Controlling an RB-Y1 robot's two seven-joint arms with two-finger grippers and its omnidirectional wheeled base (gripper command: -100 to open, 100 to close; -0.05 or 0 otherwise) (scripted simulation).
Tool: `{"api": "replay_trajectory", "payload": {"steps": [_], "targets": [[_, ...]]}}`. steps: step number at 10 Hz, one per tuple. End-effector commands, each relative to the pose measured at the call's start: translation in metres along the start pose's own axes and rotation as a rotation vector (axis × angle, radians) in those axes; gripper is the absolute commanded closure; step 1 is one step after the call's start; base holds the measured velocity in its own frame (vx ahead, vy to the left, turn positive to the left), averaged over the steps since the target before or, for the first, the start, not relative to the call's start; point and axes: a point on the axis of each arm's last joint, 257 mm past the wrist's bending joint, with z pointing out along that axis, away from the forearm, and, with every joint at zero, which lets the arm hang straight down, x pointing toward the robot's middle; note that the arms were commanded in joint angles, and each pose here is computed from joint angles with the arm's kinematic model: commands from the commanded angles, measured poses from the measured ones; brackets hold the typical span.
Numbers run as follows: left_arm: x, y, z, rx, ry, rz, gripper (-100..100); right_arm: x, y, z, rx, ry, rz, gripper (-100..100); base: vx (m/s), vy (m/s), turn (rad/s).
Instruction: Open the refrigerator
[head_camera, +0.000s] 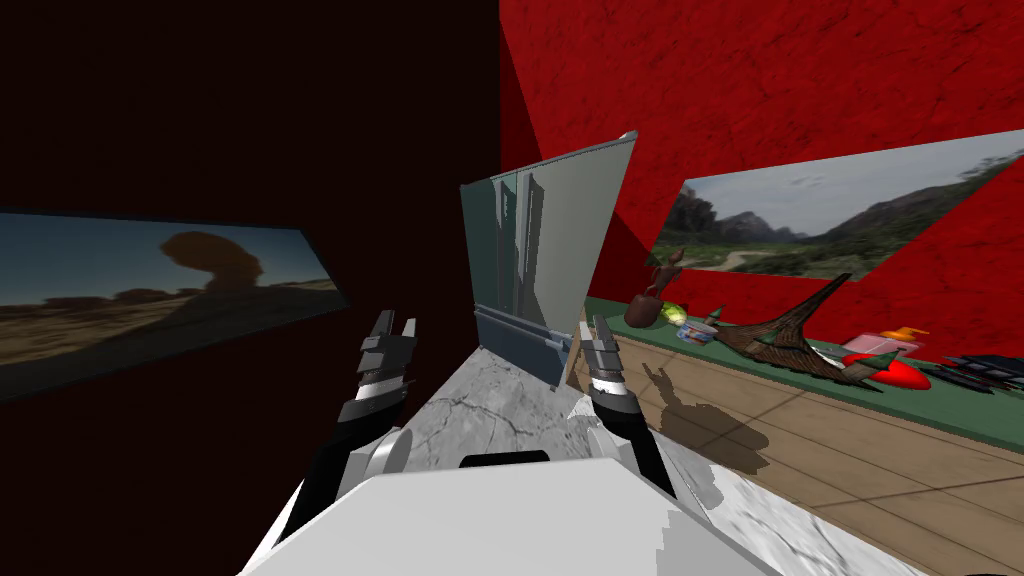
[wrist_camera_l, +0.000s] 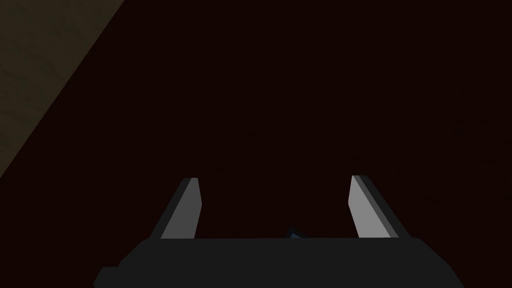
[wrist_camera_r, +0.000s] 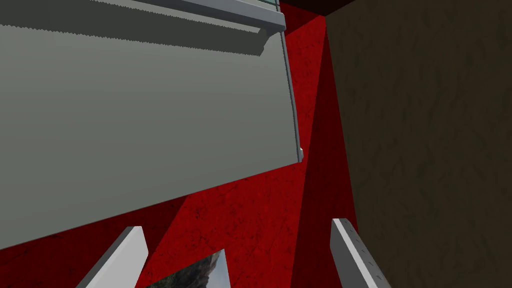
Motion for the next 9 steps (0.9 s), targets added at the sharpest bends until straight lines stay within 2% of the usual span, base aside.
{"api": "replay_trajectory", "payload": {"steps": [1, 9], "targets": [[0.0000, 0.0000, 0.0000, 0.000, 0.000, 0.000, 0, 0.0000, 0.0000, 0.0000, 0.000, 0.000, 0.000, 0, 0.000, 0.000, 0.000], [0.0000, -0.0002, 0.0001, 0.000, 0.000, 0.000, 0, 0.0000, 0.0002, 0.0001, 0.000, 0.000, 0.000, 0, 0.000, 0.000, 0.000]]}}
